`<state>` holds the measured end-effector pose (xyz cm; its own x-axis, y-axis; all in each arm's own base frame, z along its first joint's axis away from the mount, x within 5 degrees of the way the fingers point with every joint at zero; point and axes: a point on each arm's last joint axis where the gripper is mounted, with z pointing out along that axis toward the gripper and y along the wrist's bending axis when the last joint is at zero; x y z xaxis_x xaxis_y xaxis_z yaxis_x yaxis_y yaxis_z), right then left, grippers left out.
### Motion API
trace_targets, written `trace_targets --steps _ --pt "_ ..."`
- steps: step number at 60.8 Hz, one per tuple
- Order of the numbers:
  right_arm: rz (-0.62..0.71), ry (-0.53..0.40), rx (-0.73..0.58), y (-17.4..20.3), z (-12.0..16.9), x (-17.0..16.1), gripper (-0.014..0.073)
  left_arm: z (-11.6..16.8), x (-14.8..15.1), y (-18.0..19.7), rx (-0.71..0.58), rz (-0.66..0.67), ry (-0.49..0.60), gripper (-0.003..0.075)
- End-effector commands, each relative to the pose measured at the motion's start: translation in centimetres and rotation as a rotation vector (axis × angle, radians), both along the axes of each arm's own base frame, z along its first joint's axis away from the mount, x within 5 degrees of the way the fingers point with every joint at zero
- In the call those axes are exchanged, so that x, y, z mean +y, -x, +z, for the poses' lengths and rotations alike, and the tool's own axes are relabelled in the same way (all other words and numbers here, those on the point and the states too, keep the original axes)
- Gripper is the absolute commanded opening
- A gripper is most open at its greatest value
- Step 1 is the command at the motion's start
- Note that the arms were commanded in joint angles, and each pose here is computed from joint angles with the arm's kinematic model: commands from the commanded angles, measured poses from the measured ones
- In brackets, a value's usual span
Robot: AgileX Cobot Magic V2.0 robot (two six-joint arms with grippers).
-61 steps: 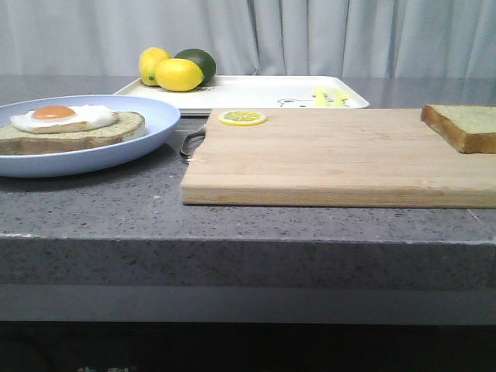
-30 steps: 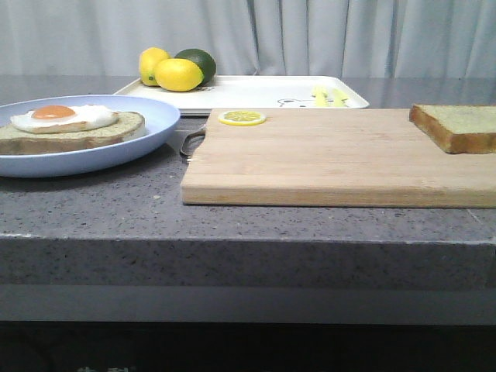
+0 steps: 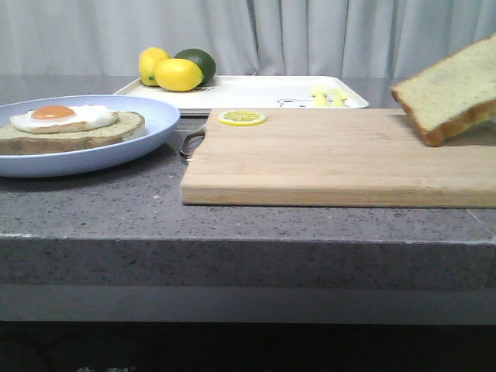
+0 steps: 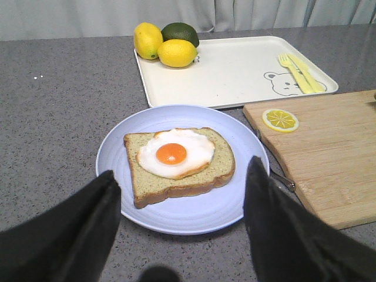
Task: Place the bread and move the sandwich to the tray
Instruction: 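Lift the bread slice and carry it over the egg-topped bread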
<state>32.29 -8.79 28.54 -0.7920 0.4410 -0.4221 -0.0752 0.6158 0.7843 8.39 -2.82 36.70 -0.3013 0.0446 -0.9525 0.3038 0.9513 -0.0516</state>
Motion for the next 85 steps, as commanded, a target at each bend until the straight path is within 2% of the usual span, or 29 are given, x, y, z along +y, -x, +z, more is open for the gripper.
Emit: trace_targets --steps 1,18,33,48,62,74,85 --pt "0.13 -0.146 -0.127 0.8 4.1 3.1 0.0058 1.4 -0.1 -0.2 -0.086 -0.007 0.034 0.044" --pt "0.277 -0.42 -0.219 -0.7 6.6 12.7 0.0058 1.4 -0.1 -0.2 -0.086 -0.007 0.034 0.044" --pt "0.237 -0.532 -0.187 -0.8 7.2 21.4 0.0058 1.4 -0.1 -0.2 -0.086 -0.007 0.034 0.044" --pt "0.176 -0.428 -0.166 -0.4 7.4 29.6 0.0058 1.4 -0.1 -0.2 -0.086 -0.007 0.034 0.044" --pt "0.148 -0.402 -0.131 -1.1 6.7 35.4 0.0058 1.4 -0.1 -0.2 -0.086 -0.007 0.034 0.044" --pt "0.143 -0.385 -0.07 -2.0 4.3 38.2 0.0058 1.4 -0.1 -0.2 -0.086 -0.007 0.034 0.044" --pt "0.12 -0.353 -0.033 -2.8 2.2 38.6 0.0088 1.4 -0.1 -0.2 -0.086 -0.007 0.034 0.044"
